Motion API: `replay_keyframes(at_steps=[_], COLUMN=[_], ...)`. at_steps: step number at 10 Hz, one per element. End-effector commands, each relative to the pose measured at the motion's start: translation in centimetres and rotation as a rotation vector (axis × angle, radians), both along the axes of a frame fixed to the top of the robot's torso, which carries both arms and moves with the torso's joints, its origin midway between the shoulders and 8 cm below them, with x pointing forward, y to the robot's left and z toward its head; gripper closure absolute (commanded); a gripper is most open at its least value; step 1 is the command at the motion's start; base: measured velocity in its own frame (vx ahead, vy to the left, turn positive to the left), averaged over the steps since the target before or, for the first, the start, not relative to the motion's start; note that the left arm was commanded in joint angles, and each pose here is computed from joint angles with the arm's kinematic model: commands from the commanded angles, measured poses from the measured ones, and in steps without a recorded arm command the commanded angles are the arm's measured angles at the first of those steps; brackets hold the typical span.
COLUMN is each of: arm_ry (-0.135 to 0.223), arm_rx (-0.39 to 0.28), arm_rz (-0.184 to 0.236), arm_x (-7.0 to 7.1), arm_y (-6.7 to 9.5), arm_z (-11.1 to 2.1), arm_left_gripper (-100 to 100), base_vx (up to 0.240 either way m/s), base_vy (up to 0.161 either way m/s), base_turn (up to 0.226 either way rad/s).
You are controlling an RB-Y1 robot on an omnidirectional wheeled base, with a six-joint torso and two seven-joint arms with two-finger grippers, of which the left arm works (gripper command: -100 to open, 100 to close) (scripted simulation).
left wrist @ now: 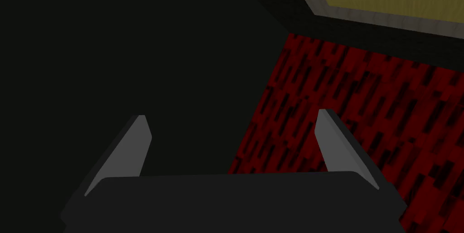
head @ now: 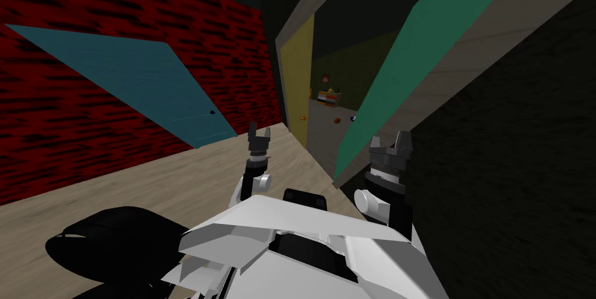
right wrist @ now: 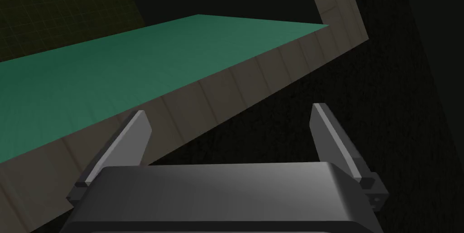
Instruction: Push the door open
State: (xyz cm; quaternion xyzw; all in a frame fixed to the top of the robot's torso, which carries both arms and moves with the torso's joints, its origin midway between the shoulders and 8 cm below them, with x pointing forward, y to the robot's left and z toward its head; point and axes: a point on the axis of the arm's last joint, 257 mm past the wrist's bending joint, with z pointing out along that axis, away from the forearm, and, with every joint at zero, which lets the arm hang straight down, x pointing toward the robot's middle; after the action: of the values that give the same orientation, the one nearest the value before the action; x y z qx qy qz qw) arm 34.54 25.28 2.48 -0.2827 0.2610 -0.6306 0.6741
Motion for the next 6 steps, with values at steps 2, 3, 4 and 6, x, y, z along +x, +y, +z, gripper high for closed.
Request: replay_keyframes(at_steps=[2, 3, 4, 6], arm_ry=[0.023, 0.037, 0.049, 0.075], arm_rx=[0.008, 0.012, 0.015, 0.021], arm_rz=[-0.027, -0.042, -0.054, -0.082], arm_x=[0.9, 1.5, 1.9, 2.9], arm_y=[-0.8, -1.3, -1.6, -2.5], arm_z=[-1.3, -2.1, -2.7, -4.3], arm_left_gripper=[-100, -100, -100, -100], base_vx=[0.12, 0.168, 0.163, 0.164], base_vy=[0.037, 0.059, 0.054, 0.063], base_turn=[-0.022, -0.022, -0.026, -0.028])
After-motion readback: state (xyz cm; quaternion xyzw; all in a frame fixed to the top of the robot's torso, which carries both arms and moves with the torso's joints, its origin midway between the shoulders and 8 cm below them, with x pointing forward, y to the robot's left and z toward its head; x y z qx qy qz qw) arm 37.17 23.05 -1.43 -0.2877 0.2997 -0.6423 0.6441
